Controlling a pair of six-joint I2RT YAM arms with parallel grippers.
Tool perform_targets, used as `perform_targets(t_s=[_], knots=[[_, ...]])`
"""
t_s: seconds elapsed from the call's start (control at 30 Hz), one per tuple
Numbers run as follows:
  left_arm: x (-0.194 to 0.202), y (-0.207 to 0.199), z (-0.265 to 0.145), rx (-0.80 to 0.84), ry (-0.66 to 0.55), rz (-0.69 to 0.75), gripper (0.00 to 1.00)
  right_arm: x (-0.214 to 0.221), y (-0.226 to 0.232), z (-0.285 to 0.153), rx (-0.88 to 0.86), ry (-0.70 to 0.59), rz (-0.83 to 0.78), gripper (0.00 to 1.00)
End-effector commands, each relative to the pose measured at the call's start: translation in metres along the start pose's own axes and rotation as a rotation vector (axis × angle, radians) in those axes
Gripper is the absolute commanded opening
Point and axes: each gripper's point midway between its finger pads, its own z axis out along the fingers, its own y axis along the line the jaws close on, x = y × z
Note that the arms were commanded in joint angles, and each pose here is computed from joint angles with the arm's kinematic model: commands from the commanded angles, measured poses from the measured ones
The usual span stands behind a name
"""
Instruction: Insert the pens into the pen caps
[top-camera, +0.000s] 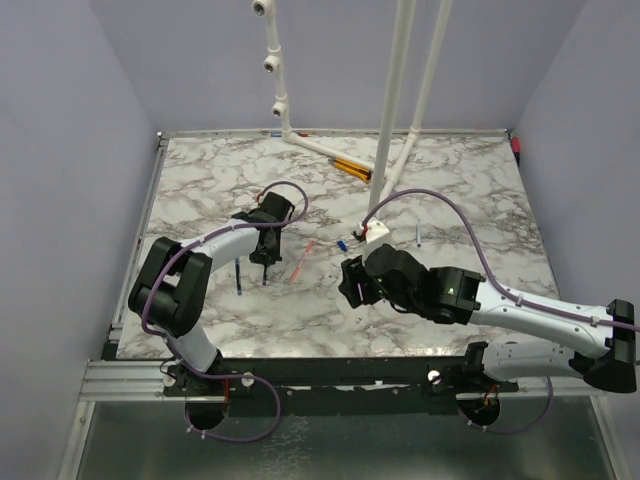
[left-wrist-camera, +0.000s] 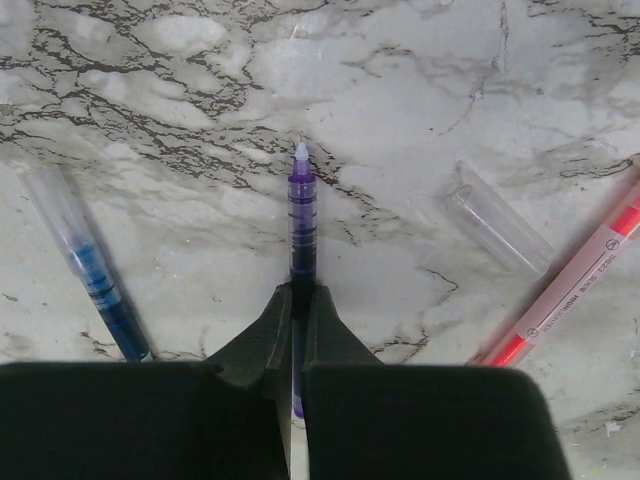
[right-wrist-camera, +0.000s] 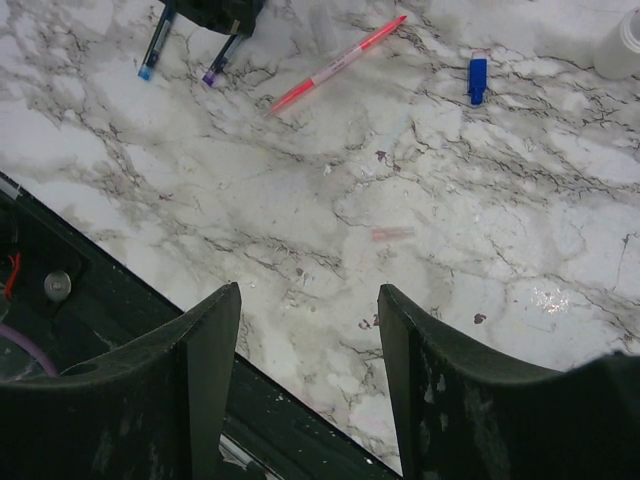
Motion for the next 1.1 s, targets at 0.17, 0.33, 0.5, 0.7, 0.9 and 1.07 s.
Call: perform_targets(t_s=[0.17,0.33,0.5,0.7,0.9,1.07], knots=[[-0.009,-0.008,-0.025,0.066,-0.064,0.003,0.0,-0.003,0.0,-0.01,-0.022,0.006,0.015,0.6],[-0.03,-0.029,-0.063,0.207,-0.155,0.011,0.0,-0.007,0.0,-0.011,-0.02,-0.005,0.011,0.6],[-0.035,-0.054,-0.1,0.386,-0.218,0.05,0.0,-0.01,-0.004,-0.013,-0.009,-0.022,-0.008,0.6],[-0.03,-0.087,-0.146,0.658,-0.326,0.122,0.0,-0.022,0.001,-0.008,-0.097,-0.021,0.024,0.6],[-0.021,-0.106,-0.191,0.876,-0.427,0.184,0.0,-0.05,0.019,-0.009,-0.206,-0.063,0.063,0.6],[-0.009,-0.116,-0.221,1.028,-0.473,0.237,0.0,-0.076,0.028,-0.011,-0.267,-0.114,0.106,0.61]])
